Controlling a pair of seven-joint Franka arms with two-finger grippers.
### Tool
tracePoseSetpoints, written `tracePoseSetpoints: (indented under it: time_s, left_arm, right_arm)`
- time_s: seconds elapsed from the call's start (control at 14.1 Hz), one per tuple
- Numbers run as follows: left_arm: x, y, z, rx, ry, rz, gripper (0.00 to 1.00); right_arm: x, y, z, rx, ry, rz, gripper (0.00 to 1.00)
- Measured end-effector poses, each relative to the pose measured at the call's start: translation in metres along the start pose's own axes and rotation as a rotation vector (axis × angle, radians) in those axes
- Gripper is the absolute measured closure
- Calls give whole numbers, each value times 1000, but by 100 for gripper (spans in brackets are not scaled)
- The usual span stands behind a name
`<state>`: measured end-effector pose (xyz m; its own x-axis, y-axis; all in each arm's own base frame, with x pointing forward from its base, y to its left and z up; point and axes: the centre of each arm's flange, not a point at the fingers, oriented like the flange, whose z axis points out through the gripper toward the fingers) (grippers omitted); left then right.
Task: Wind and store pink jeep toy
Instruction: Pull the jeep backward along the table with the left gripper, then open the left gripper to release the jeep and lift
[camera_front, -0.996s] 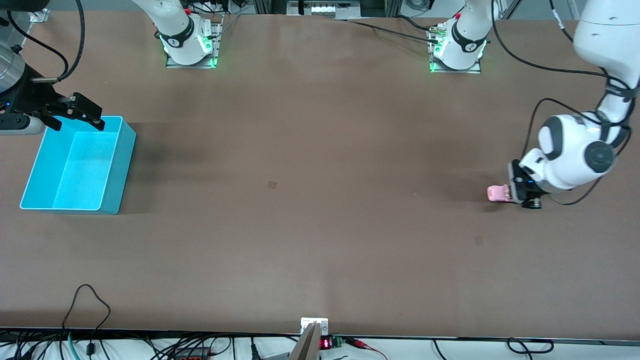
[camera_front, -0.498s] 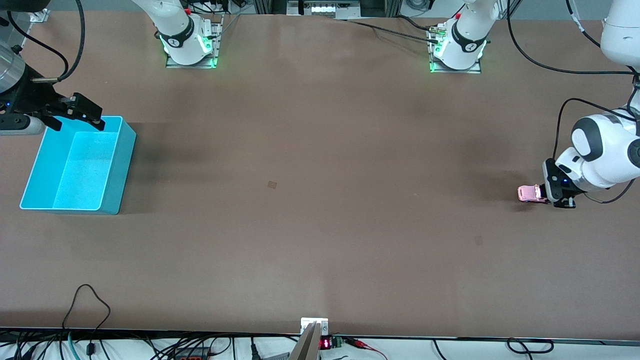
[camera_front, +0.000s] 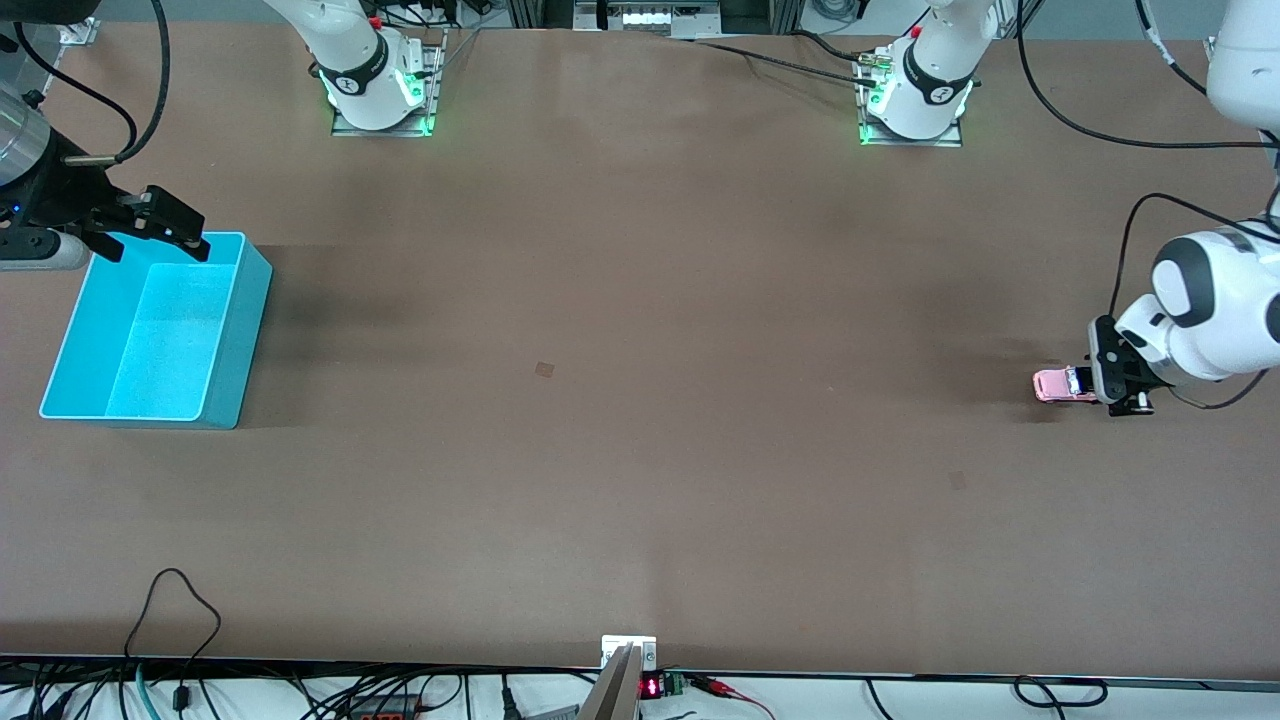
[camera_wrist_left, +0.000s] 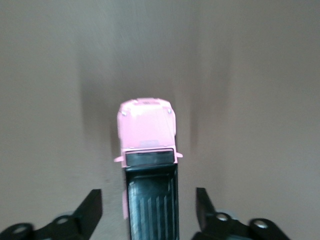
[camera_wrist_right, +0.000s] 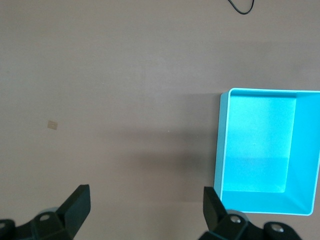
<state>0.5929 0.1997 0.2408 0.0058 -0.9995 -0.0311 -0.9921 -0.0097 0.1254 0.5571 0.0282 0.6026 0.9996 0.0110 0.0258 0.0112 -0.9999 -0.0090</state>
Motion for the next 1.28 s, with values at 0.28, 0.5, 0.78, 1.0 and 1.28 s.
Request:
tracePoseSetpoints:
  time_s: [0.28,0.5,0.78,1.0,1.28]
  left_arm:
    - [27,-16,-84,-57,3,-28,0]
    - [53,-24,-121,-109,-6,-140,0]
    - [109,-25,-162,-201,-53,-415,0]
    - [151,-24,-191,-216,-79,-626,0]
    - [185,-27,-220,-163,-81,-830,0]
  right_arm:
    - [0,0,0,0,0,0,0]
    - [0,0,0,0,0,0,0]
    - [0,0,0,0,0,1,0]
    - [0,0,0,0,0,1,0]
    - [0,0,0,0,-1,1,0]
